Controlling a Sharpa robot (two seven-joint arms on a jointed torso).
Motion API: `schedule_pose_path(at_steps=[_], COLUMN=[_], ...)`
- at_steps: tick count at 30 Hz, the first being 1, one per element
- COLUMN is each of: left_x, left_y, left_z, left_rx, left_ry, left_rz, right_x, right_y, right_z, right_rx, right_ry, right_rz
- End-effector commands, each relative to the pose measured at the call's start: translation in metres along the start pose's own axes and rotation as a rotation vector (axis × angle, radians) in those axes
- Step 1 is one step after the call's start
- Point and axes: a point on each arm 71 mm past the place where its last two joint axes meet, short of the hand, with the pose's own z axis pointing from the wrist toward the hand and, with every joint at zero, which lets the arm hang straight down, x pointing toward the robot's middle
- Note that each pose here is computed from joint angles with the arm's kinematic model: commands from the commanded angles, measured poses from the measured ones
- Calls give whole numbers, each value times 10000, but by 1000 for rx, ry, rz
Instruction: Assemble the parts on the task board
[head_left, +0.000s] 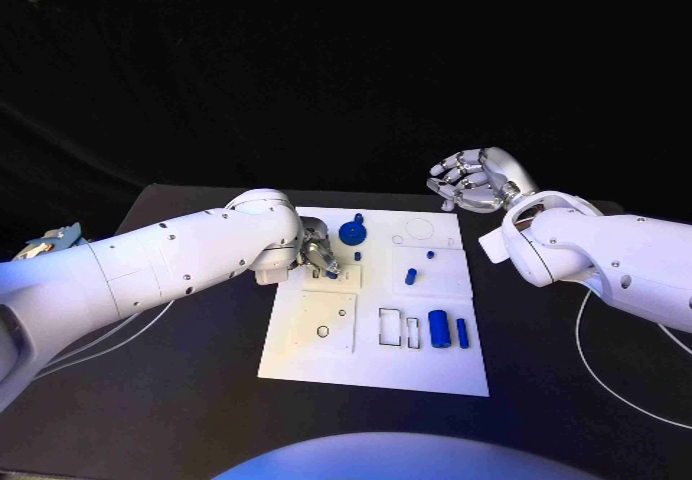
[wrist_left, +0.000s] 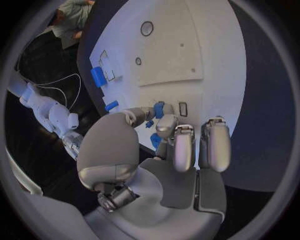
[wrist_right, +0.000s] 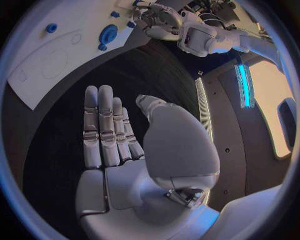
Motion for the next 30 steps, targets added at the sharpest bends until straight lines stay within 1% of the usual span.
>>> schedule_pose_path(at_steps=[1,15,30], left_x=[37,45,40], left_y=[-28,-35,-22], left_z=[9,25,34], left_rx=[10,7,-2], left_ry=[32,38,38], left_rz=[0,-3,-6], right_x=[10,10,6], right_y=[9,12,13], right_z=[-2,-4,-5], right_rx=[-6,-7,-6], right_ry=[10,11,13], right_rz=[1,1,2])
